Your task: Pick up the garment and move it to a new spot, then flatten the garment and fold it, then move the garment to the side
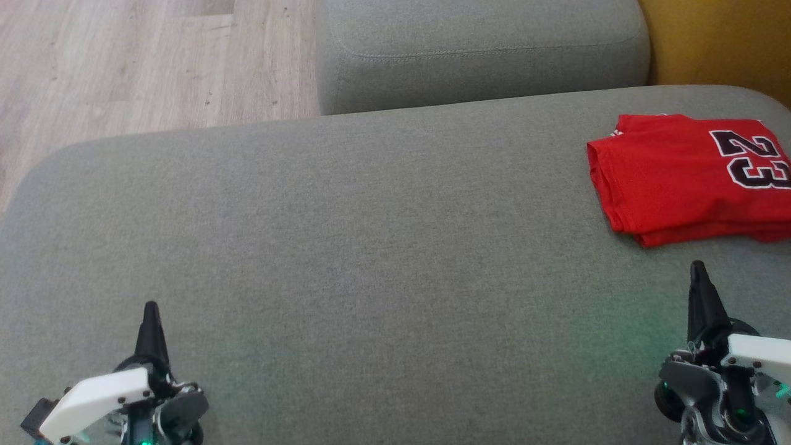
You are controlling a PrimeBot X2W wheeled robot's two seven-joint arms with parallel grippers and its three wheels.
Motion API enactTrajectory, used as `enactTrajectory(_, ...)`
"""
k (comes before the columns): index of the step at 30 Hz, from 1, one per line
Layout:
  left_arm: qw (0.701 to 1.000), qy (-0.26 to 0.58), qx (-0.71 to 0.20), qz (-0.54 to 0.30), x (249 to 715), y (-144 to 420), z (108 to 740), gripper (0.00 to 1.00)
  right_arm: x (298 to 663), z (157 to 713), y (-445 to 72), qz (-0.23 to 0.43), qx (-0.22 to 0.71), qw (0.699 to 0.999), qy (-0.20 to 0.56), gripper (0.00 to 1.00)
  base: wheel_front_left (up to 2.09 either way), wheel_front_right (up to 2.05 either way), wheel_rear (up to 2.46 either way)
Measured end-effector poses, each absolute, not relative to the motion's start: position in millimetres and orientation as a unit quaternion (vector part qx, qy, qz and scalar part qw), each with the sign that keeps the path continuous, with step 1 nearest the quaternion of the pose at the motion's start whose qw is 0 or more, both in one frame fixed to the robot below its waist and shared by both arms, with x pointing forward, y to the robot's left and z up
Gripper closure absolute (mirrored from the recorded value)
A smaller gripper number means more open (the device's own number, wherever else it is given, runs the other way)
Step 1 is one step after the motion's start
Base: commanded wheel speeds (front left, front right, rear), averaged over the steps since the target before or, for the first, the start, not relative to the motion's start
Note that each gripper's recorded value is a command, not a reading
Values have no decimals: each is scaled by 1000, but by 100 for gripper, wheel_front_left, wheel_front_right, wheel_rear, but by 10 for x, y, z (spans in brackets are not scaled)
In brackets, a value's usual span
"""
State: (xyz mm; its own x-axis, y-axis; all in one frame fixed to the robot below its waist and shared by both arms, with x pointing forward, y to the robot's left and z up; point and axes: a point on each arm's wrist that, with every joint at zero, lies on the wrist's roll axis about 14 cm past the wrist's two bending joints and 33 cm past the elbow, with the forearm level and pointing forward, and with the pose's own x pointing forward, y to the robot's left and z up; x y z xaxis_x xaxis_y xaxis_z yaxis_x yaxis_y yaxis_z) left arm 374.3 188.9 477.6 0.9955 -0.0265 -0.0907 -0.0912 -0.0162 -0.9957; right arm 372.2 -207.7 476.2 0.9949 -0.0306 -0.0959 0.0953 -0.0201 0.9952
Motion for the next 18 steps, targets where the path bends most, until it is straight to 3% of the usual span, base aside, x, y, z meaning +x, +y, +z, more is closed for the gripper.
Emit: enactTrajectory(18, 702, 42, -710, 23, 3743, 1890, 4776, 100, 3722, 4762, -2079, -45, 712, 700, 22, 100, 0, 0, 0)
